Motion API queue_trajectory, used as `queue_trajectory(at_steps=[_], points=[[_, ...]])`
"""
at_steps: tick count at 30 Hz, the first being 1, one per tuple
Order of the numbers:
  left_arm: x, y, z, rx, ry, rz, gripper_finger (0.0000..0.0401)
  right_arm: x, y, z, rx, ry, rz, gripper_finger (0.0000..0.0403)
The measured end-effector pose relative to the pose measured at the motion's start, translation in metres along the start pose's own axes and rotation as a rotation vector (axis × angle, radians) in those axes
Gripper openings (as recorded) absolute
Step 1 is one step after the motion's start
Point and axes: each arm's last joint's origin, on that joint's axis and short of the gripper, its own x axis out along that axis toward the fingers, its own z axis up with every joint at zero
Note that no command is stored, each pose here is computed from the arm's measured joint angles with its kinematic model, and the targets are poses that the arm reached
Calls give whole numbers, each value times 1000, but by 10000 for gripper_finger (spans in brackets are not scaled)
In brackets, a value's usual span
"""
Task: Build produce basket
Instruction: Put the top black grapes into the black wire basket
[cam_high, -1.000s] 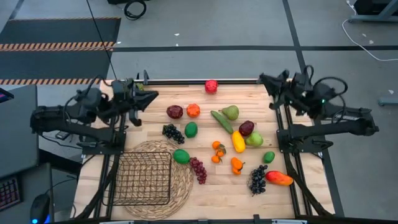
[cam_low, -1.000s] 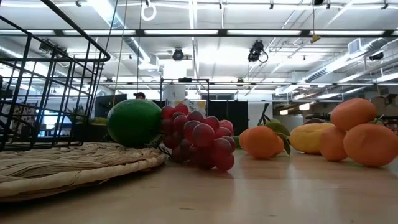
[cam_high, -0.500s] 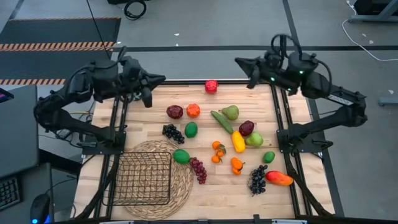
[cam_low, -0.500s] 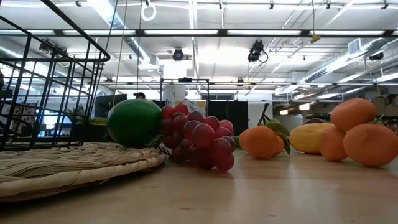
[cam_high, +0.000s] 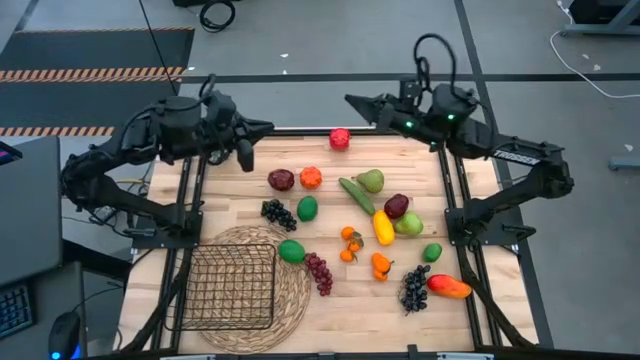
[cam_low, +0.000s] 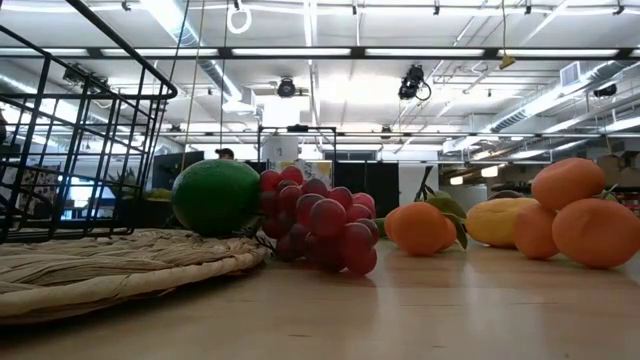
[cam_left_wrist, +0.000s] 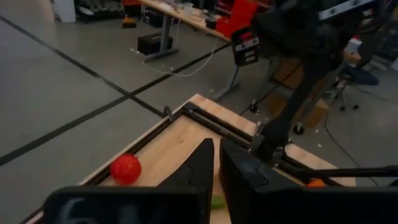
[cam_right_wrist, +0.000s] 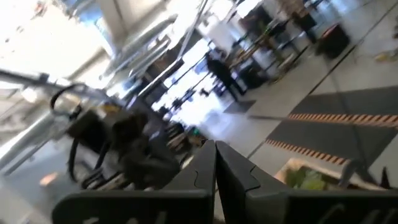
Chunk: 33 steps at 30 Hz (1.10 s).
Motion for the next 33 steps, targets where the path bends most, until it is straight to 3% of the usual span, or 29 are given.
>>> queue_trajectory(at_steps=[6,13,18,24,30,33], points=[[17,-3,-9,27,70,27,62,19,-7,-20,-3,158,90,16],[40,-1,-35,108,293,110,120,30,-21,-43,-54,403,144,19],[52,1,-54,150,462,177,176,19,-39,-56,-41,620,-10,53],[62,3,-70,274,613,210,225,-2,-56,-65,-55,826,-198,139],[74,2,-77,341,665,209,234,-27,-69,-74,-108,981,-481,226],[80,3,-87,348,662,205,228,-37,-67,-75,-140,1006,-553,257]])
